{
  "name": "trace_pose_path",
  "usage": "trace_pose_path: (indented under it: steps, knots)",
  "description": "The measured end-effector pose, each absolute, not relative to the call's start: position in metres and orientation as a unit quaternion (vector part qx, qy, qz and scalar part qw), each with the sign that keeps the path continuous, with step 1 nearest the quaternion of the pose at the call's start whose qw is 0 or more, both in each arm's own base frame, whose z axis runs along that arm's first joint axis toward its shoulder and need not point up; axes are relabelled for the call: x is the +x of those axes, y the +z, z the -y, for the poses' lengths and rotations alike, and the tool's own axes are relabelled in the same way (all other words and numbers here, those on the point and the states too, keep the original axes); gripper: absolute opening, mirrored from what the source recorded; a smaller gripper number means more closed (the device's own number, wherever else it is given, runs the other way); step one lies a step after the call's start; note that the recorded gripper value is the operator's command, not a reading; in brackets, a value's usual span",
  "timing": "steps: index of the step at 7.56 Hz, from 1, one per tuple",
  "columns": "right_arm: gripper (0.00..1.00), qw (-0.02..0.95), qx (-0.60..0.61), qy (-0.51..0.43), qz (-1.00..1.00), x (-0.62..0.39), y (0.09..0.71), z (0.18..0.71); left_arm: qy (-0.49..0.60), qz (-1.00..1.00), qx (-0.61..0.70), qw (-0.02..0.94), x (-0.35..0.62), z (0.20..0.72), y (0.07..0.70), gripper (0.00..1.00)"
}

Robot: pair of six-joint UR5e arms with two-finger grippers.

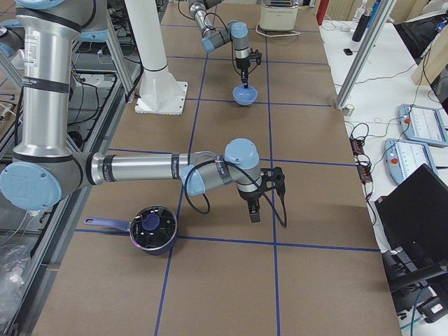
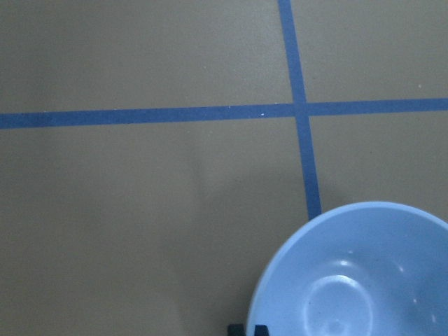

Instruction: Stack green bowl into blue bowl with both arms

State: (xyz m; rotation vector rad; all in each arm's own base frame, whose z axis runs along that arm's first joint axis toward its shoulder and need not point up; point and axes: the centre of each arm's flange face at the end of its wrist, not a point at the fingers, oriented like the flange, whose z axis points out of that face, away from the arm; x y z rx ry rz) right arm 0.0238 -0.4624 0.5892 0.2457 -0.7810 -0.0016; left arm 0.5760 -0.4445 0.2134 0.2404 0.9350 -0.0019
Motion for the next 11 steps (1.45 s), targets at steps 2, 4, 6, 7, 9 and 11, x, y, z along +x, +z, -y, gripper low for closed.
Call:
trace_pose_path:
  steps: [2,4,6,7,9,11]
  knots:
    - [1.0,0.914,0.121,-0.004,0.388,0.019,0.58,0.462,0.002,-0.453,0.123,0.883,0.567,0.445,0.206,0.99]
    - [1.0,0.902,0.118,0.014,0.416,0.007,0.546,0.455,0.038,-0.44,0.13,0.888,0.505,0.47,0.193,0.99]
    - [1.0,0.896,0.099,0.028,0.433,-0.027,0.508,0.431,0.079,-0.427,0.133,0.891,0.396,0.507,0.217,0.99]
    - [1.0,0.896,0.09,0.029,0.435,-0.045,0.492,0.414,0.094,-0.423,0.135,0.891,0.339,0.525,0.242,0.99]
    - [1.0,0.904,0.072,0.024,0.421,-0.076,0.476,0.379,0.131,-0.405,0.148,0.893,0.224,0.553,0.308,0.99]
    - [1.0,0.911,0.053,0.002,0.408,-0.1,0.477,0.353,0.147,-0.376,0.166,0.899,0.1,0.563,0.374,0.99]
